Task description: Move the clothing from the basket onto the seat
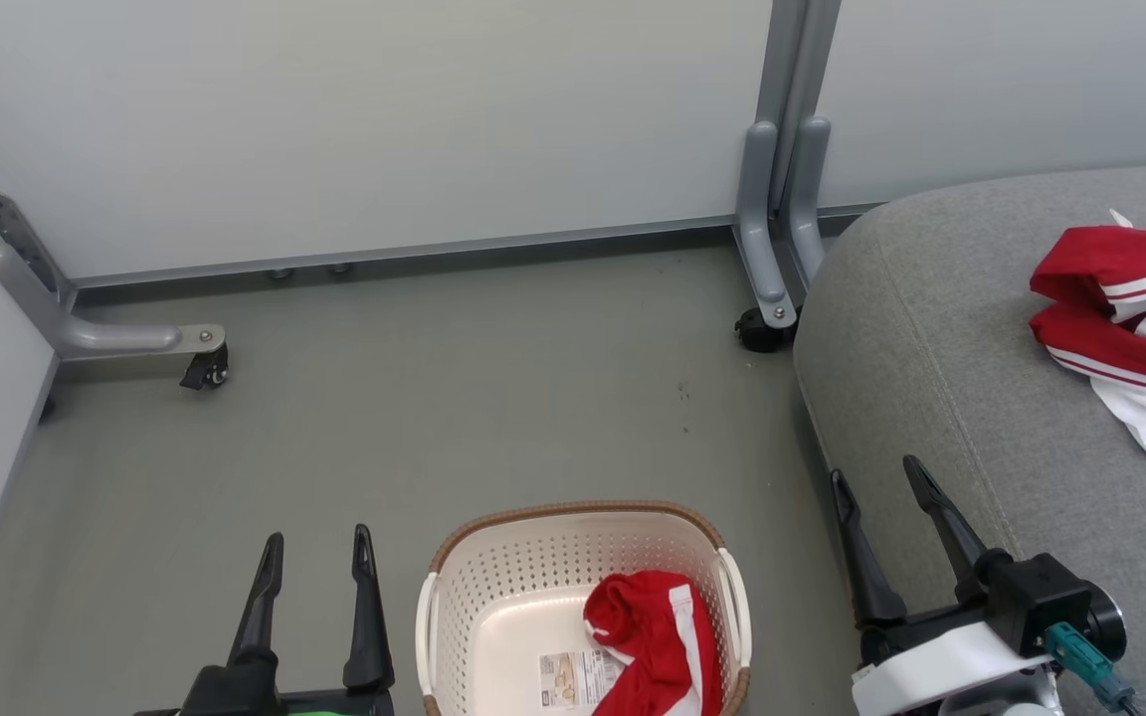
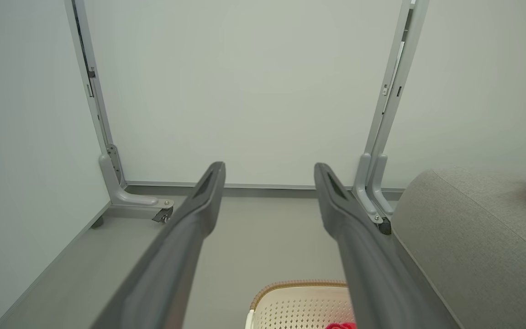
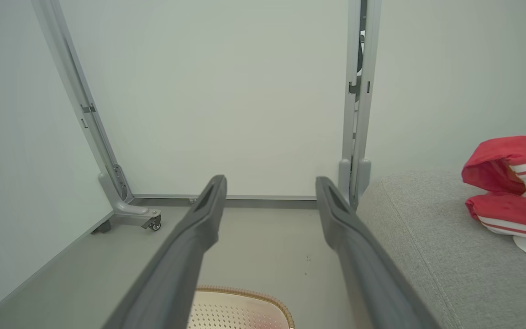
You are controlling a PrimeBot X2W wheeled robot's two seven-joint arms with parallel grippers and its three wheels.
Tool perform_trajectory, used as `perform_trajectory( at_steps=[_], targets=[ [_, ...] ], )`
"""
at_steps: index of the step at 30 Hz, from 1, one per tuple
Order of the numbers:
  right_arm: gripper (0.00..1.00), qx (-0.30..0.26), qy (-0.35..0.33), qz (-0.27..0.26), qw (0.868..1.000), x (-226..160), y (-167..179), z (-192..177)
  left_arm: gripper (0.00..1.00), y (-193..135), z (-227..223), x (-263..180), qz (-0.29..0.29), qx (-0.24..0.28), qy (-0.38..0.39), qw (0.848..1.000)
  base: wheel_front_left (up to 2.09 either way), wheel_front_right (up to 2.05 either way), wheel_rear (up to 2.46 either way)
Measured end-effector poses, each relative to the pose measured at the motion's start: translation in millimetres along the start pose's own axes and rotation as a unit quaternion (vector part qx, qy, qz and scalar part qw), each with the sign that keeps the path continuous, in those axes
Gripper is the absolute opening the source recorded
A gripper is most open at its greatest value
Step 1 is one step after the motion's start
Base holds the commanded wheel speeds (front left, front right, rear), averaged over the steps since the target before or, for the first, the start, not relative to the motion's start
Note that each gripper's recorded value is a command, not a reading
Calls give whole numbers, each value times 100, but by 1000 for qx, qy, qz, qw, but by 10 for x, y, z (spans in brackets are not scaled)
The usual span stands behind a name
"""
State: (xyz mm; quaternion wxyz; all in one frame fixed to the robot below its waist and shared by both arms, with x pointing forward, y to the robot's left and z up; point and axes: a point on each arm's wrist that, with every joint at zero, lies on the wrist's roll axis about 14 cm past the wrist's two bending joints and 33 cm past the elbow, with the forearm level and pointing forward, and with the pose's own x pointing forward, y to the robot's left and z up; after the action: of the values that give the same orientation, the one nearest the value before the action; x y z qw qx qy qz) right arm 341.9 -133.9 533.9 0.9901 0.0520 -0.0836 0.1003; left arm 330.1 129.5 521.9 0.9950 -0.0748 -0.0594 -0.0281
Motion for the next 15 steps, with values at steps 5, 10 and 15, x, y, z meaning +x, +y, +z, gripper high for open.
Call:
perform_trajectory(
  at_steps=[5, 10, 15],
  targets=[
    [100, 0, -1, 2, 1000, 8, 9, 8, 100, 9, 0, -5, 2, -2, 0, 1000, 0, 0, 0],
    [100, 0, -3, 3, 1000, 9, 16, 21, 100, 14, 4, -7, 3, -3, 0, 1000, 0, 0, 0],
    [100, 3, -3, 2, 1000, -2, 21, 18, 100, 12, -5, -9, 2, -2, 1, 1000, 0, 0, 0]
  ],
)
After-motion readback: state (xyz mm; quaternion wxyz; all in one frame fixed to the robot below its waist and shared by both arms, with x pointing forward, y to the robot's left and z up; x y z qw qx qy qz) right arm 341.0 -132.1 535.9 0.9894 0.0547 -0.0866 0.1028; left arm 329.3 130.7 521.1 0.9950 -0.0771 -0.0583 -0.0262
